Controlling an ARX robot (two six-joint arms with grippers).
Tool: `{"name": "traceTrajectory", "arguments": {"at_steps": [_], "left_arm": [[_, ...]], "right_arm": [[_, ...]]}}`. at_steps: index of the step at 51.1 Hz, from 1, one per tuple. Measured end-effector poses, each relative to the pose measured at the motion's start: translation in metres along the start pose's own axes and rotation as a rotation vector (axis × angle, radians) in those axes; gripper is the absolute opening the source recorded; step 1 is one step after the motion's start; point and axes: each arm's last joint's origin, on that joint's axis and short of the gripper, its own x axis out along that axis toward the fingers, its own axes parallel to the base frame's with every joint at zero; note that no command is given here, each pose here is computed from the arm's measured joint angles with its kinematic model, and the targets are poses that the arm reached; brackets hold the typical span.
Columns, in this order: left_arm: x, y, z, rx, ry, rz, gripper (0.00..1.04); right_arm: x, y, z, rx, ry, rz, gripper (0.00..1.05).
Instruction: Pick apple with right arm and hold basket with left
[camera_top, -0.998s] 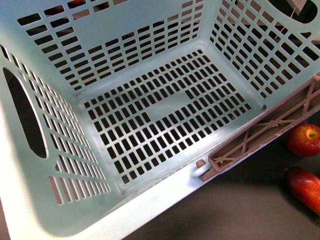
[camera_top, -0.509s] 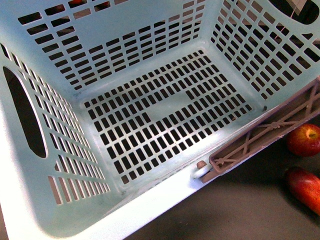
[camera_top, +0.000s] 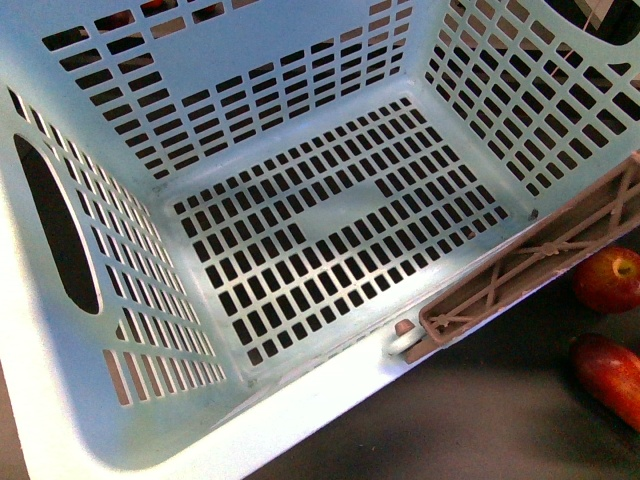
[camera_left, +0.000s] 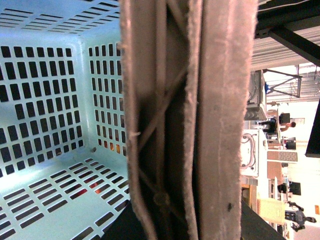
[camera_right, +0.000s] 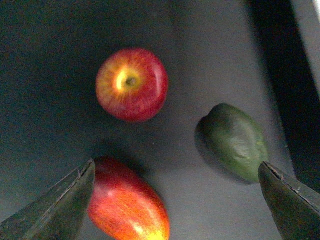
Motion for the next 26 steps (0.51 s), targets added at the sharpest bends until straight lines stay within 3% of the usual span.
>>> {"name": "traceTrajectory", "arguments": {"at_steps": [10, 26], "left_arm": [[0.0, 0.0, 0.0, 0.0, -0.001, 0.0, 0.17], [0.0, 0.0, 0.0, 0.0, -0.001, 0.0, 0.17]], "right_arm": [[0.042, 0.018, -0.004, -0.055, 0.088, 0.042, 0.96], [0.095, 0.047, 0.017, -0.12, 0.105, 0.027, 0.96]]}}
